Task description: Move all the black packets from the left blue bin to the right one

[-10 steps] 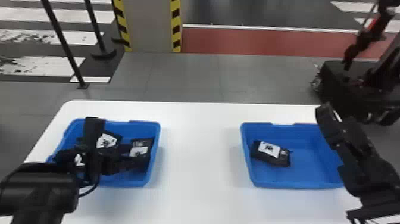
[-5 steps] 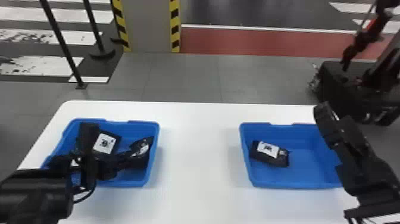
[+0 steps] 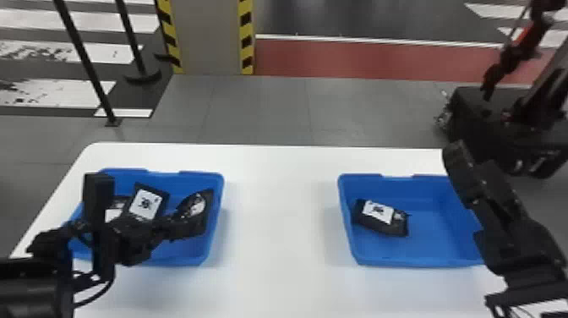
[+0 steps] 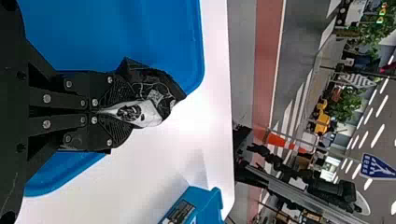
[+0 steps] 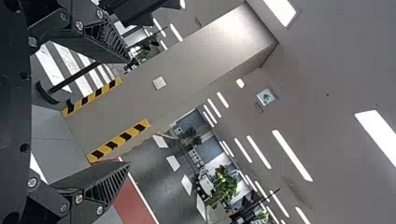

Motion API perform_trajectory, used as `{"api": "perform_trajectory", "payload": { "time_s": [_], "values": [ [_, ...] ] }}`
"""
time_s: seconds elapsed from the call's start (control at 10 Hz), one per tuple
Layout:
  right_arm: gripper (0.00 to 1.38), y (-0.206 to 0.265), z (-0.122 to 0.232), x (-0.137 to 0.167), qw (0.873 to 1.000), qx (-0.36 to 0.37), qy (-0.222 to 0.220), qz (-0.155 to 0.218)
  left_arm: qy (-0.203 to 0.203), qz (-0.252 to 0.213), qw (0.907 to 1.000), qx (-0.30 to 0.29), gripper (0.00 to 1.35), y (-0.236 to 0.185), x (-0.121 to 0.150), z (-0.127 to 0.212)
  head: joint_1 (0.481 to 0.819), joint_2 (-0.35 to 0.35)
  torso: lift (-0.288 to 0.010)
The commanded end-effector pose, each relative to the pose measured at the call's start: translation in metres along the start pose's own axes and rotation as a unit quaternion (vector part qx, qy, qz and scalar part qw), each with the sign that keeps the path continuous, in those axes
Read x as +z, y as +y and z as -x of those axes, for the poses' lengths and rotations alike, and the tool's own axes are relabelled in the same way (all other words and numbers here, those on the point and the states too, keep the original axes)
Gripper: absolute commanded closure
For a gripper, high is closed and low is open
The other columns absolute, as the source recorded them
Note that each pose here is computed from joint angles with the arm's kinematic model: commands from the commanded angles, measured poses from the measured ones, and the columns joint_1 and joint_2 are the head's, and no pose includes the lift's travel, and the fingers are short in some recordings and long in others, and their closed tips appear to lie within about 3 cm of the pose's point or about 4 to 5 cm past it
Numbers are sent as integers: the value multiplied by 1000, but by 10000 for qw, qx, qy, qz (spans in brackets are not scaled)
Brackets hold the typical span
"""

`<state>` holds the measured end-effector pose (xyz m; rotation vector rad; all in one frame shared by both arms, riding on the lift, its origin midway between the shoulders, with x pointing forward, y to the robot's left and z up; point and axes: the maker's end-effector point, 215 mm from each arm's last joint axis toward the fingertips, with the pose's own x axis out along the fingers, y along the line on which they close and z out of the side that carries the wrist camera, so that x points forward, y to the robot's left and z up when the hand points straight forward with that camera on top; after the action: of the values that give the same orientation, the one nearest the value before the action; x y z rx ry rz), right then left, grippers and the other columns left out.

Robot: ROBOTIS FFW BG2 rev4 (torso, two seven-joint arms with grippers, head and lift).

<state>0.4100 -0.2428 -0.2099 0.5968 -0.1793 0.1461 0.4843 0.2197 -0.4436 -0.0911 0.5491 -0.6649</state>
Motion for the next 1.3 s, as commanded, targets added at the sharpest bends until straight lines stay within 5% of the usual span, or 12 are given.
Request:
{"api": "perform_trajectory", "payload": {
  "time_s": [0.0, 0.2, 0.6, 1.2],
  "values": [
    [263, 1, 0, -6, 10000, 9, 41, -82, -57, -129, 9999, 3, 1211, -23, 12, 29, 695, -30, -110],
    [263, 7, 0, -16, 9996, 112, 180, -184, -382, -450, 9982, -129, 1211, -65, 52, 62, 695, -29, -110],
    [263, 32, -15, -64, 9938, 611, 682, -631, -1024, -951, 9868, -815, 1211, -122, 124, 43, 695, -50, -110],
    [263, 75, -35, -121, 9790, 1327, 1342, -774, -1212, -694, 9728, -1847, 1211, -182, 144, -8, 695, -46, -110]
  ]
}}
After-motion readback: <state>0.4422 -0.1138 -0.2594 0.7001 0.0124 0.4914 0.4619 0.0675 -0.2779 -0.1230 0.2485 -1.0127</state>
